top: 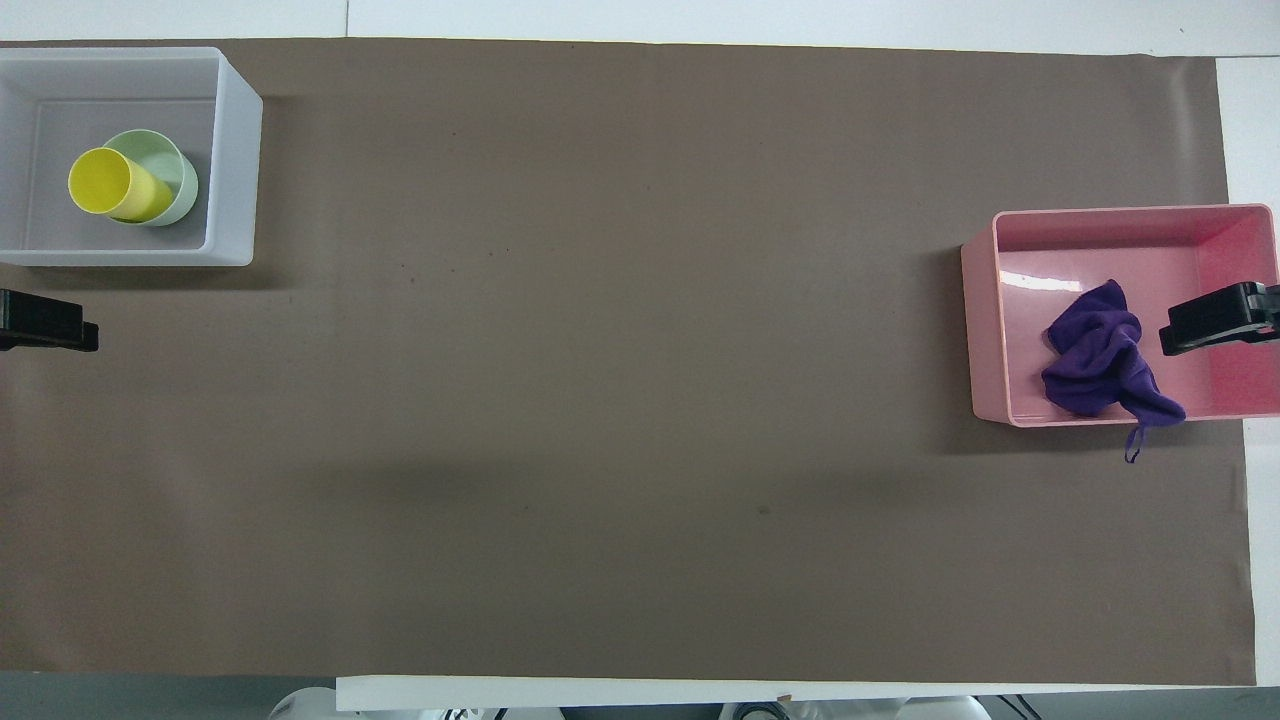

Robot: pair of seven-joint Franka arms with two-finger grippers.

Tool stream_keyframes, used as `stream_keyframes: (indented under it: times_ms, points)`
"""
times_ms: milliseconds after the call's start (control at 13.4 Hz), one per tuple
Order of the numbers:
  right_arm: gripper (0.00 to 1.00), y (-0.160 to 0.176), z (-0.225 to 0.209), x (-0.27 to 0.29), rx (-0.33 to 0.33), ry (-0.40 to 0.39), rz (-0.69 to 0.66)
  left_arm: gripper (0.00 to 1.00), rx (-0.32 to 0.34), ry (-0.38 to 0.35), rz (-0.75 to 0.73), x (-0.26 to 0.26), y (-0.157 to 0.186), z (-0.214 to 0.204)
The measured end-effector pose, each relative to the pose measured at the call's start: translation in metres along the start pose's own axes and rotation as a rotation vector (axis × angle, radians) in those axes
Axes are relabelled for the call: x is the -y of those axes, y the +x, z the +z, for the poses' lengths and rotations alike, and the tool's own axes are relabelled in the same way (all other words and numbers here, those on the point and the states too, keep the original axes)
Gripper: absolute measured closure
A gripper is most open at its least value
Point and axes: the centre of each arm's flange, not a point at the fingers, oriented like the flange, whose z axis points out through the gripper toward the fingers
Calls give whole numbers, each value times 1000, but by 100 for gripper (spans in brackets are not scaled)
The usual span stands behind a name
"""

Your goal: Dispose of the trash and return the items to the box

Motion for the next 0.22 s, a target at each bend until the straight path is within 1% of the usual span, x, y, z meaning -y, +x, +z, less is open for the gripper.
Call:
stream_keyframes:
  times_ms: [223]
  points:
    - [0, 0, -1, -3, -5, 0, -16, 0, 25, 6, 32, -3, 5, -9]
